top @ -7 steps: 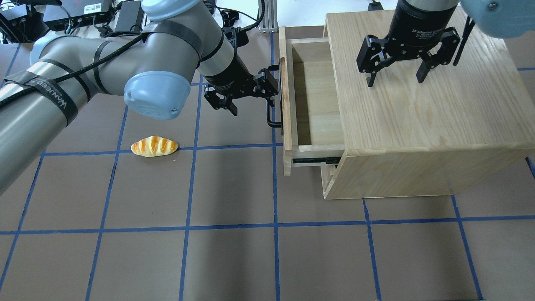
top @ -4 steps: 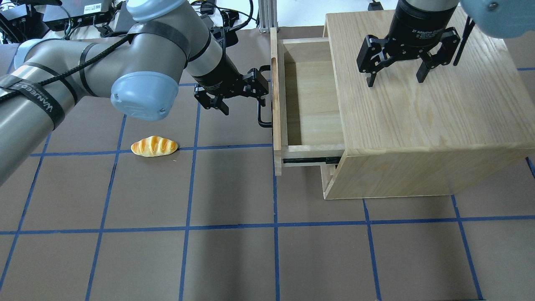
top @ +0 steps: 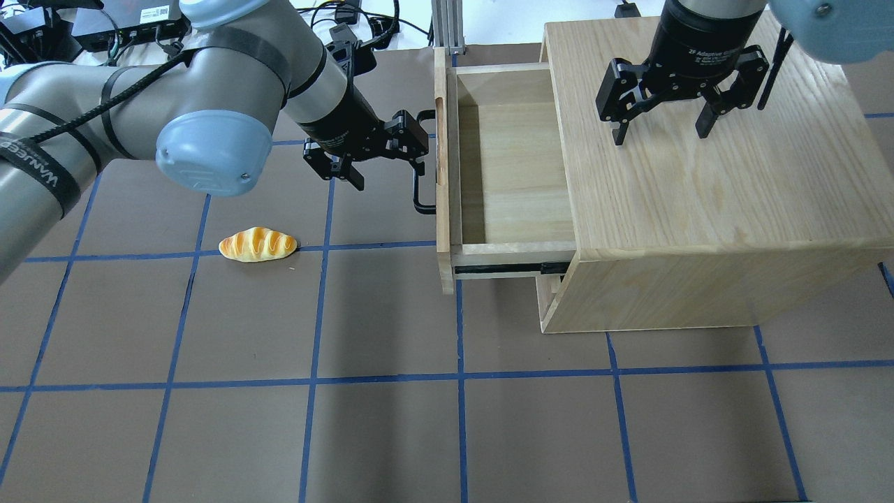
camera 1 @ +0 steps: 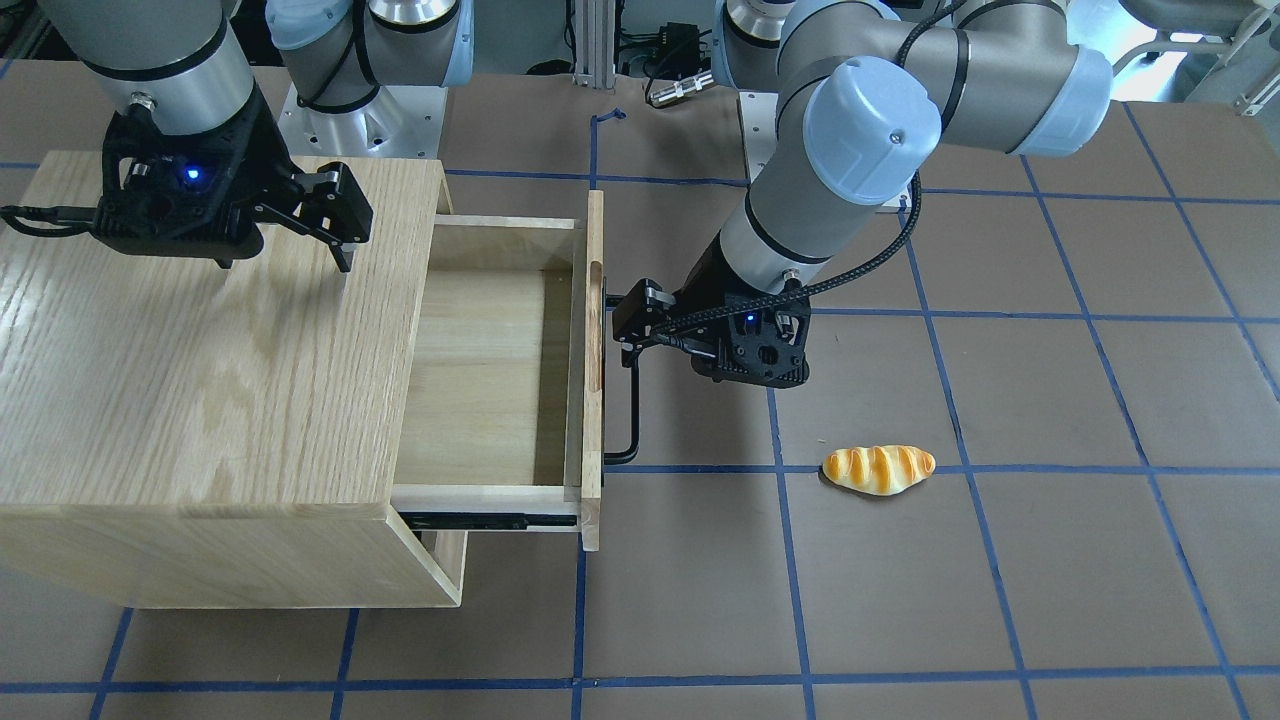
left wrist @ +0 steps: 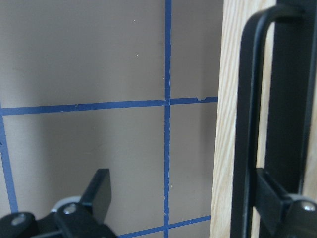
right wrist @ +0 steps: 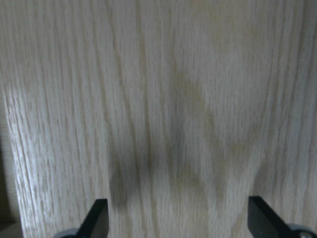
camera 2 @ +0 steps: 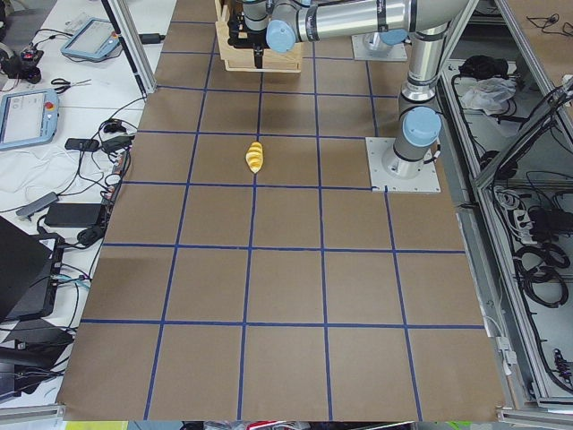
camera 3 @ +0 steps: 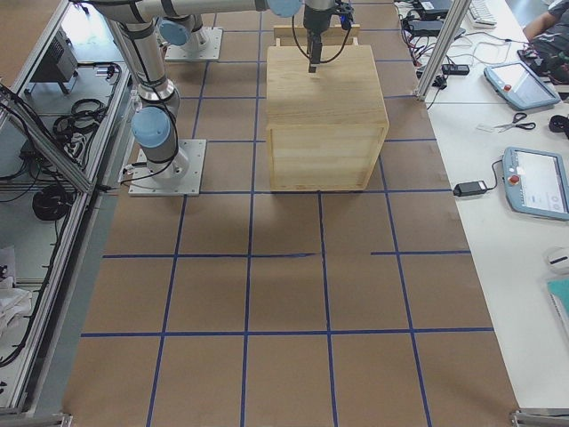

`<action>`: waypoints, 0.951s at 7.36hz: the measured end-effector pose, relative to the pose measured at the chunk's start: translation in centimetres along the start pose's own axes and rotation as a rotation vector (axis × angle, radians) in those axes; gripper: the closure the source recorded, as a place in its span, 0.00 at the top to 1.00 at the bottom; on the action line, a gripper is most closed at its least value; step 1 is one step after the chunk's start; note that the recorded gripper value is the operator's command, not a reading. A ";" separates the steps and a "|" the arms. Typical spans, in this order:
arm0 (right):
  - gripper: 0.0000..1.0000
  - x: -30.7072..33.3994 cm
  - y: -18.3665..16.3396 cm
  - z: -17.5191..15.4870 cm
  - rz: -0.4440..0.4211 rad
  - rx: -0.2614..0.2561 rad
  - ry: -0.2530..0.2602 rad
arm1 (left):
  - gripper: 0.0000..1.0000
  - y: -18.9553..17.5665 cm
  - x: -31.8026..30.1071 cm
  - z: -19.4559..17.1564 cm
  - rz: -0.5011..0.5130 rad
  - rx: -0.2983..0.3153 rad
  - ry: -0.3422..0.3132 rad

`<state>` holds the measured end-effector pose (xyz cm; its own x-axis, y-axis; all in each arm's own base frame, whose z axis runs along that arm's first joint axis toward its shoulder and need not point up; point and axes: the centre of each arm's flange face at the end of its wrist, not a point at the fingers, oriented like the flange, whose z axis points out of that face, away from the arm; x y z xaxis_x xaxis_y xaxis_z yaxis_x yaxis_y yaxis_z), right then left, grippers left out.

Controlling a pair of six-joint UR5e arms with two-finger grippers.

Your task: Open upper drawer

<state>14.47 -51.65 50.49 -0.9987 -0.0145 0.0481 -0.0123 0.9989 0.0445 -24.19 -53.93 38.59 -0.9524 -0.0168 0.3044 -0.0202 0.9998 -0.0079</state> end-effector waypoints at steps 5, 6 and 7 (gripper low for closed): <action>1.00 0.0 0.0 0.0 0.000 0.000 0.000 | 1.00 -0.2 -2.2 -1.4 -0.031 -0.013 -0.003; 1.00 0.0 0.0 0.0 0.000 0.000 0.000 | 1.00 -0.2 -2.8 -1.8 -0.035 -0.017 -0.004; 1.00 0.0 0.0 0.0 0.000 0.000 0.000 | 1.00 -0.1 -3.2 -2.1 -0.031 -0.022 -0.004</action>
<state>14.48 -51.64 50.47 -0.9987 -0.0141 0.0481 -0.0120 0.9989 0.0449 -20.54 -53.97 39.60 -0.9527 -0.0475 0.3001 -0.0427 0.9988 0.0226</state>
